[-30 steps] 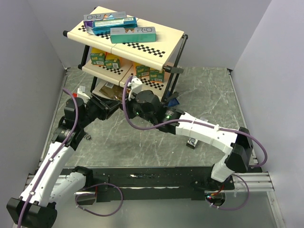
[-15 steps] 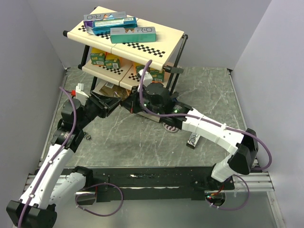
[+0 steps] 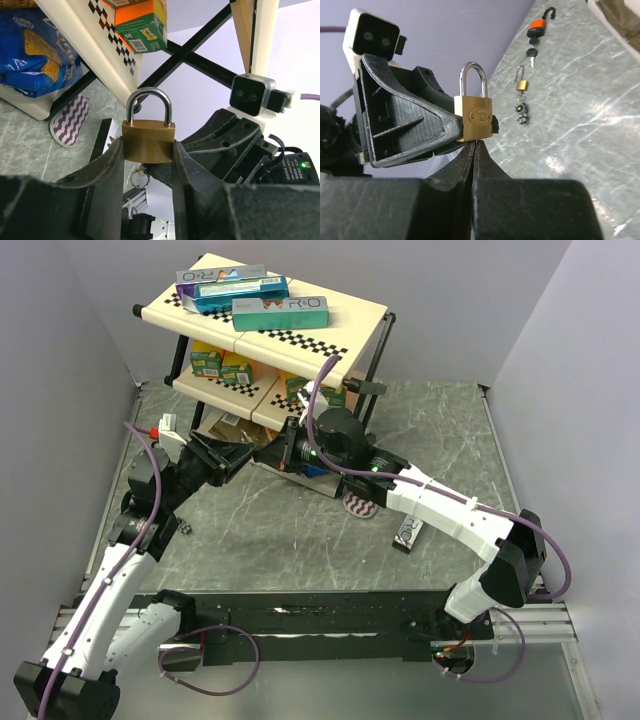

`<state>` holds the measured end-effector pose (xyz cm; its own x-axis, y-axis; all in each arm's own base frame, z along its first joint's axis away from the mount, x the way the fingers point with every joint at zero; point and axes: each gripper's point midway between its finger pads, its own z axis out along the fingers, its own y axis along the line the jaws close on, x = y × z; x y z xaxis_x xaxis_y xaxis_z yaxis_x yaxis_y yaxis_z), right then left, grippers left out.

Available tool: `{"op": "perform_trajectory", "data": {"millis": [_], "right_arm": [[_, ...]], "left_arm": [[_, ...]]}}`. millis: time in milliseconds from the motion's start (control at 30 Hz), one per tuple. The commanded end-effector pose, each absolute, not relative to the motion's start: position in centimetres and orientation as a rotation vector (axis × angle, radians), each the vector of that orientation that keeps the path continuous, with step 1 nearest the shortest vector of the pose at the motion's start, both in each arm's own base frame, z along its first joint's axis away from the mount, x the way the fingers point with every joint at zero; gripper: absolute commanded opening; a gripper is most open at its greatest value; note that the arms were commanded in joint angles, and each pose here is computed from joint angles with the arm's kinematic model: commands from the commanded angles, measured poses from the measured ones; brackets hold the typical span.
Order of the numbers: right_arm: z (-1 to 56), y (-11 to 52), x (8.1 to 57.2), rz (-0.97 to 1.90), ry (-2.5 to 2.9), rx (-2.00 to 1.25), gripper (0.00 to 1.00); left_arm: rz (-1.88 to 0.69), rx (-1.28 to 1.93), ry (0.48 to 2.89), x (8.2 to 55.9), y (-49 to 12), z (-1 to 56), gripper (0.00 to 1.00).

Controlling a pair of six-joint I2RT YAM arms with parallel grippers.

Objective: Unlock with the key

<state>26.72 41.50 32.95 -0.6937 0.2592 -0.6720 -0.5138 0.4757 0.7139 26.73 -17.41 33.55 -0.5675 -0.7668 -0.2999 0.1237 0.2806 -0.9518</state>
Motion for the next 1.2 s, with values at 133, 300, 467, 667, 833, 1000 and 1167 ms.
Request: {"op": "perform_trajectory", "data": {"millis": [133,300,467,667,833,1000,1167], "right_arm": [[35.6,39.6,31.2,1.294,1.829,0.007,0.0],[35.7,39.9,31.5,1.333,1.832,0.03,0.0],[35.7,39.9,31.7,1.384,1.838,0.075,0.0],[35.6,39.9,32.0,1.402,1.841,0.083,0.0],[36.5,39.4,31.5,1.353,1.816,0.011,0.0],[35.0,38.7,28.9,1.283,1.833,-0.149,0.24],[34.5,36.8,25.3,1.223,1.804,-0.311,0.51]], "left_arm": [[-1.638,-0.209,1.661,20.9,-20.2,39.0,0.01],[-1.655,-0.18,1.641,20.6,-20.4,39.4,0.01],[-1.672,-0.126,1.598,20.0,-20.4,40.3,0.01],[-1.674,-0.082,1.576,19.5,-20.5,40.9,0.01],[-1.602,-0.194,1.641,20.9,-20.0,40.0,0.01],[-1.409,-0.38,1.799,23.5,-18.7,36.2,0.01],[-1.281,-0.317,1.835,24.9,-17.8,35.1,0.01]]}}
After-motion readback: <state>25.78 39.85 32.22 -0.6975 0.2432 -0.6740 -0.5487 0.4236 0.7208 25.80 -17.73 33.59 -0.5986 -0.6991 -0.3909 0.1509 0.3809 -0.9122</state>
